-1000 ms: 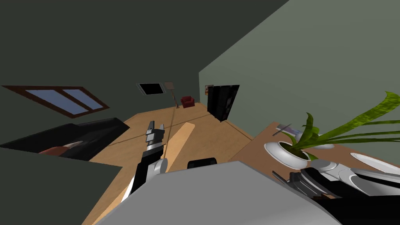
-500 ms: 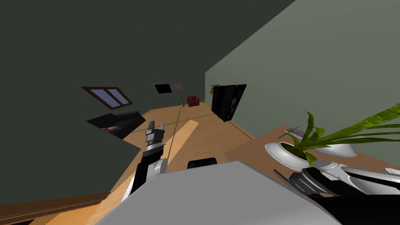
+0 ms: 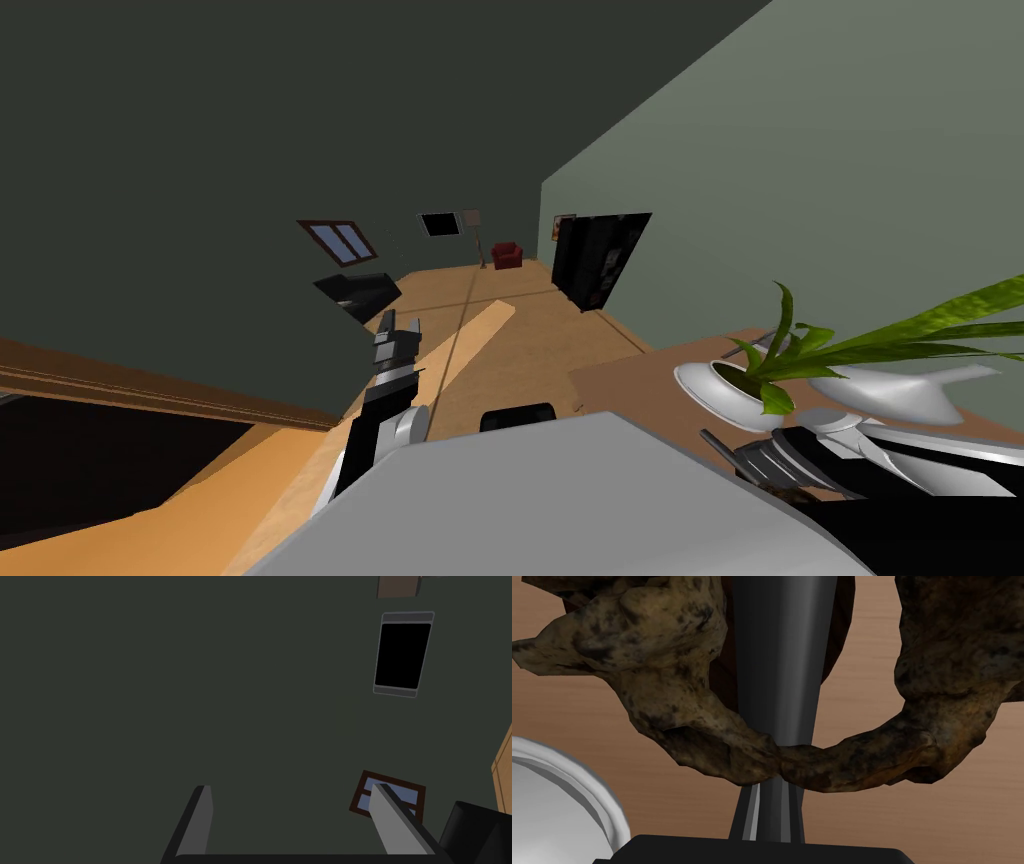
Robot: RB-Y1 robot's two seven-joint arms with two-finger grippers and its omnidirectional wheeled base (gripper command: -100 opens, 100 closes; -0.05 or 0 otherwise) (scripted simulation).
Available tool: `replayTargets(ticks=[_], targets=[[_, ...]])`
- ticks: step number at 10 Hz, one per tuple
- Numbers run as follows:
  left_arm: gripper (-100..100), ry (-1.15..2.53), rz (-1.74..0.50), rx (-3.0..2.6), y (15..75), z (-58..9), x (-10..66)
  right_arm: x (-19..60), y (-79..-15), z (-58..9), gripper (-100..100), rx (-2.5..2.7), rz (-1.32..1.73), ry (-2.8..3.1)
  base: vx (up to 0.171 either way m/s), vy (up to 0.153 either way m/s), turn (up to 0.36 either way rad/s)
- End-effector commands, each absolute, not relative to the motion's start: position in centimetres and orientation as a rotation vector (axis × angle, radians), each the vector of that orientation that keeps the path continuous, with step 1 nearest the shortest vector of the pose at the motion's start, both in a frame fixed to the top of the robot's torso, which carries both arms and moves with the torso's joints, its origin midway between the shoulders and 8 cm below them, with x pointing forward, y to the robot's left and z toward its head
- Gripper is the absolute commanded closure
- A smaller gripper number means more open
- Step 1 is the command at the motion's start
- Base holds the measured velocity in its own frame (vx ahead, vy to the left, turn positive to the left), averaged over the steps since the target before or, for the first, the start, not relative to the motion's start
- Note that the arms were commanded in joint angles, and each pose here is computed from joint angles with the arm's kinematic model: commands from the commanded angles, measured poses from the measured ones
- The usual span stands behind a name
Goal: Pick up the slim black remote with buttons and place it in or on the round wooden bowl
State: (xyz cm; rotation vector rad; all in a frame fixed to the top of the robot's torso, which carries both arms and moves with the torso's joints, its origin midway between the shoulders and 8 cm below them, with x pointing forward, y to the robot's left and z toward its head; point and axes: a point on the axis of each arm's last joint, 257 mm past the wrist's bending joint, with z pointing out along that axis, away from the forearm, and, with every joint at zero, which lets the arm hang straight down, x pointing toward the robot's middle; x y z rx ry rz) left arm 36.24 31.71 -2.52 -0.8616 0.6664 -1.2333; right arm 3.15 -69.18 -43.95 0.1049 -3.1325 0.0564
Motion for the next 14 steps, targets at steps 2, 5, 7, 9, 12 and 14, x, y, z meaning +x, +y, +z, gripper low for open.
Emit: replayTargets(ticks=[2,5,7,9,12,14], targets=[[0,0.667,-1.233,-0.862,31.7,-2.5,36.2,3.3,-69.7,-44.1,100,0.026,0.089,-3.14,-0.185,-0.049,0.078],[0,0.667,-1.233,-0.862,31.7,-2.5,36.2,3.4,-70.1,-44.2,100,-0.036,0.114,-3.143,-0.132,-0.046,0.106],[0,0.667,-1.233,-0.862,31.7,-2.5,36.2,3.5,-70.1,-44.3,100,-0.048,0.117,-3.145,-0.15,-0.038,0.091],[0,0.667,-1.233,-0.862,31.7,-2.5,36.2,3.5,-70.2,-44.3,-100,-0.054,0.12,-3.145,-0.012,-0.004,-0.005],[0,0.667,-1.233,-0.862,31.7,-2.5,36.2,3.4,-70.2,-44.3,-100,-0.054,0.12,-3.145,0.0,0.0,0.0],[0,0.667,-1.233,-0.862,31.7,-2.5,36.2,4.1,-70.6,-43.1,-100,-0.047,0.109,-3.15,-0.006,0.009,-0.006]])
